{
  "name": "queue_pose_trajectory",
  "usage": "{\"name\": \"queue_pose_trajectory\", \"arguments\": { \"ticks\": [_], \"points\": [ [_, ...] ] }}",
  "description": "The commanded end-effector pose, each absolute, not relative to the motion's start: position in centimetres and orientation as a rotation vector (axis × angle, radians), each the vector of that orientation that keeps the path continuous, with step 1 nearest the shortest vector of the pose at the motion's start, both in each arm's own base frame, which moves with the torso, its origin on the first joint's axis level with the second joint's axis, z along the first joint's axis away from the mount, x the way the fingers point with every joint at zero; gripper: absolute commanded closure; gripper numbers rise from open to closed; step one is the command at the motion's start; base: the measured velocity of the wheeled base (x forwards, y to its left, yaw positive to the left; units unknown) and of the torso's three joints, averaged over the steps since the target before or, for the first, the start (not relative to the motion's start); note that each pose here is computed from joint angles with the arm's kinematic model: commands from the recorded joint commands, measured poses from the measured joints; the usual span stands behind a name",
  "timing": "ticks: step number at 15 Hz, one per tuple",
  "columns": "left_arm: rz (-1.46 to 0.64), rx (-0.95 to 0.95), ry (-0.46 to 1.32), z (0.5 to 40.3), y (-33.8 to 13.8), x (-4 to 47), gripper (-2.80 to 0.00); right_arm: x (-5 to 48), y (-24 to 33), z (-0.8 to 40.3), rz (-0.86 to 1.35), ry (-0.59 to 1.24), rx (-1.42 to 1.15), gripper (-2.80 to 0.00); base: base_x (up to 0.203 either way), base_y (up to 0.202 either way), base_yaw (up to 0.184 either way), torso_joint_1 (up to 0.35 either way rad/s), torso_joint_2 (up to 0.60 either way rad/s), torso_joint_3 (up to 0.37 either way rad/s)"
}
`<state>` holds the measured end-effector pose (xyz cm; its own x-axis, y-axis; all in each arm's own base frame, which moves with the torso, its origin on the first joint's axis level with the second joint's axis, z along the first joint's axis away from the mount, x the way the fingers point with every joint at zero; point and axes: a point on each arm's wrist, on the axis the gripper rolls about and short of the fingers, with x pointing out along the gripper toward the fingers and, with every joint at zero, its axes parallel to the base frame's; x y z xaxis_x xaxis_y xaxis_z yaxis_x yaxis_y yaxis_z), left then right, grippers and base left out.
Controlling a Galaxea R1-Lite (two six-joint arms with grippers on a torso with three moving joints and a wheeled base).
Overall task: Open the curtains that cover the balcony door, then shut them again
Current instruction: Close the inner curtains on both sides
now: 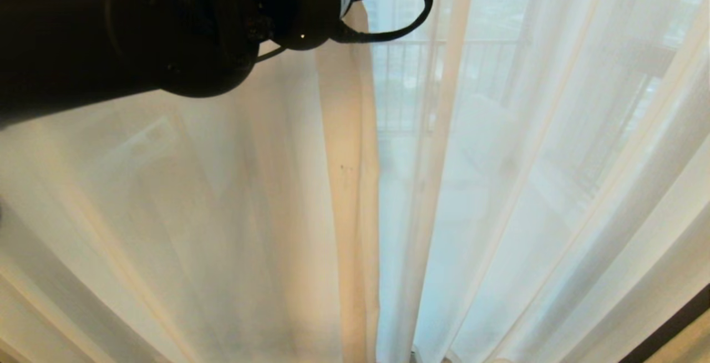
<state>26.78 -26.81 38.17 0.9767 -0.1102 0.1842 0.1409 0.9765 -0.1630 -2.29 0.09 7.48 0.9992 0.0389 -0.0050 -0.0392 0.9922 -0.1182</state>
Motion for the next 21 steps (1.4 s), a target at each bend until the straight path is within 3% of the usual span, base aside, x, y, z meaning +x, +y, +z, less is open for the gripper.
{"name": "queue_pose_trajectory", "arguments": {
  "ticks": [1, 10, 21],
  "points": [
    [-0.122, -0.192, -0.190, 38.9, -26.3, 26.3, -2.80, -2.3, 0.1, 7.5, 0.040, 0.005, -0.119, 0.00, 0.000, 0.000, 0.000, 0.000, 0.00, 0.000],
    [-0.097, -0.139, -0.132, 38.5, -21.8, 22.0, -2.80, -2.3, 0.1, 7.5, 0.040, 0.004, -0.120, 0.00, 0.000, 0.000, 0.000, 0.000, 0.00, 0.000],
    [0.030, -0.017, 0.034, 30.1, -8.9, 12.7, -2.80, -2.3, 0.1, 7.5, 0.040, 0.004, -0.120, 0.00, 0.000, 0.000, 0.000, 0.000, 0.00, 0.000]
  ]
}}
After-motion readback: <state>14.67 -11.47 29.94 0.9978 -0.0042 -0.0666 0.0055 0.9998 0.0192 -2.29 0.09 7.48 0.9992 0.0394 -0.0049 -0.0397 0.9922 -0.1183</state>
